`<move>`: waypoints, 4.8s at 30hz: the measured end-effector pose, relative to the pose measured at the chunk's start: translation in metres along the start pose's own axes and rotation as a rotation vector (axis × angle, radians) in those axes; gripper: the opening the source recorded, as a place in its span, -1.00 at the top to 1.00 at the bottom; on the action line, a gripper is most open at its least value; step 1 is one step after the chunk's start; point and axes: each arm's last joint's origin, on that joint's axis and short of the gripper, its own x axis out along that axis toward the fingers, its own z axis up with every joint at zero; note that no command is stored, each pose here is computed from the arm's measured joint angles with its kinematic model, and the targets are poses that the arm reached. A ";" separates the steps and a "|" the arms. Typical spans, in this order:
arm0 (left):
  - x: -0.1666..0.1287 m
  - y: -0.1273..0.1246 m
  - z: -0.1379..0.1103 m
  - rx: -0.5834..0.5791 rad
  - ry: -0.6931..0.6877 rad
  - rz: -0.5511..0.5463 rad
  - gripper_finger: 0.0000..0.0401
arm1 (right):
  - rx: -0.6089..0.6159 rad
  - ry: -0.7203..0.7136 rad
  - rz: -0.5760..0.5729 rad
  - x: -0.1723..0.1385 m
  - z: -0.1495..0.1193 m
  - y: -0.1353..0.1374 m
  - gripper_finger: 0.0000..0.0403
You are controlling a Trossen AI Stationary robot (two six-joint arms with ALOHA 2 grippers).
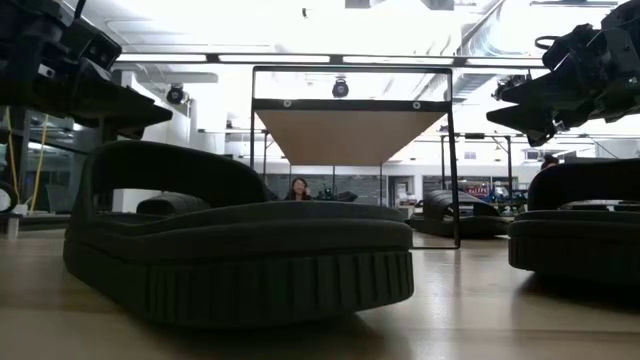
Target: Pick and place slides into the shelf
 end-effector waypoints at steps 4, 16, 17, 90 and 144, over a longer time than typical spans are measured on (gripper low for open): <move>0.000 0.000 0.000 0.000 0.000 0.000 0.16 | 0.000 -0.001 0.000 0.000 0.000 0.000 -0.14; 0.000 0.000 0.000 0.000 0.000 0.000 0.16 | 0.000 0.000 0.000 0.000 0.000 0.000 -0.14; 0.000 0.000 0.000 0.000 0.000 0.000 0.16 | 0.000 -0.001 0.000 0.000 0.000 0.000 -0.14; 0.000 0.000 0.000 0.000 0.001 0.000 0.16 | 0.000 0.000 0.000 0.000 0.000 0.000 -0.14; -0.001 0.004 0.012 -0.278 -0.139 0.117 0.16 | 0.097 -0.300 -0.095 -0.004 0.026 0.000 -0.14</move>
